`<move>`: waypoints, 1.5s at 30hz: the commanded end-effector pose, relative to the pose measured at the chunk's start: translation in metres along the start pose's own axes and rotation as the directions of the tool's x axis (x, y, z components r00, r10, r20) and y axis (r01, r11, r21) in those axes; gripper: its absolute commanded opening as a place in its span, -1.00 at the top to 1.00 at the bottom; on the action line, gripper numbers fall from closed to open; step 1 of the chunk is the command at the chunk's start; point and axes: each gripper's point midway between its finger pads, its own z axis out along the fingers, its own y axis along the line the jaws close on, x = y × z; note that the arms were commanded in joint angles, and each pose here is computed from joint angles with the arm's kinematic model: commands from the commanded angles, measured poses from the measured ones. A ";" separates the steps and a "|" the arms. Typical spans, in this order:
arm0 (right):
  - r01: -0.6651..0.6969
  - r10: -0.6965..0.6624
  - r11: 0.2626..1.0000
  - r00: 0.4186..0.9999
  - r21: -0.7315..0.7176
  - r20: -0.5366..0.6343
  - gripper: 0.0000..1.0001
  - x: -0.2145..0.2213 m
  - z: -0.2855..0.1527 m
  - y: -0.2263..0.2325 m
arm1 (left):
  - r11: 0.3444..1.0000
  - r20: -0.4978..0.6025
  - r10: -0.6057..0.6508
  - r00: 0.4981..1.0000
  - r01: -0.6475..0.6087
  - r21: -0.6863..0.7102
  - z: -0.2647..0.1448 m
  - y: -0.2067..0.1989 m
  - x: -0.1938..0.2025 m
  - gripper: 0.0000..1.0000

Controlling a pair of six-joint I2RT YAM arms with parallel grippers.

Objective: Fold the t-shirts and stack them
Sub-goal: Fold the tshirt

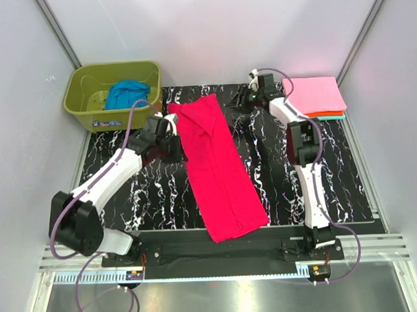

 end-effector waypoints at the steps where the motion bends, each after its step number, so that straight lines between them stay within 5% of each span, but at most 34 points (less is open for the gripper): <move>1: -0.023 0.022 0.996 1.000 -0.083 -0.007 -0.06 -0.006 0.026 0.024 | 0.999 0.042 0.001 0.999 -0.003 0.045 -0.009 -0.007 -0.003 0.61; 14: -0.068 0.069 0.997 0.997 -0.021 0.044 0.06 -0.005 0.065 0.009 | 0.993 0.083 0.029 0.996 -0.038 0.114 -0.025 -0.021 -0.010 0.57; 19: -0.122 0.122 0.993 0.990 0.001 0.072 0.70 -0.008 0.072 0.001 | 0.993 0.084 0.051 0.995 -0.059 0.102 -0.022 -0.018 -0.009 0.54; 23: -0.149 0.146 0.989 0.985 0.022 0.087 1.00 -0.010 0.072 -0.005 | 0.981 0.029 0.118 0.993 -0.121 0.150 -0.020 -0.022 0.002 0.49; 45: -0.496 0.367 0.850 0.798 0.176 0.477 0.96 -0.069 -0.041 -0.100 | 0.987 -0.100 0.119 0.988 -0.107 0.118 0.024 0.000 0.028 0.34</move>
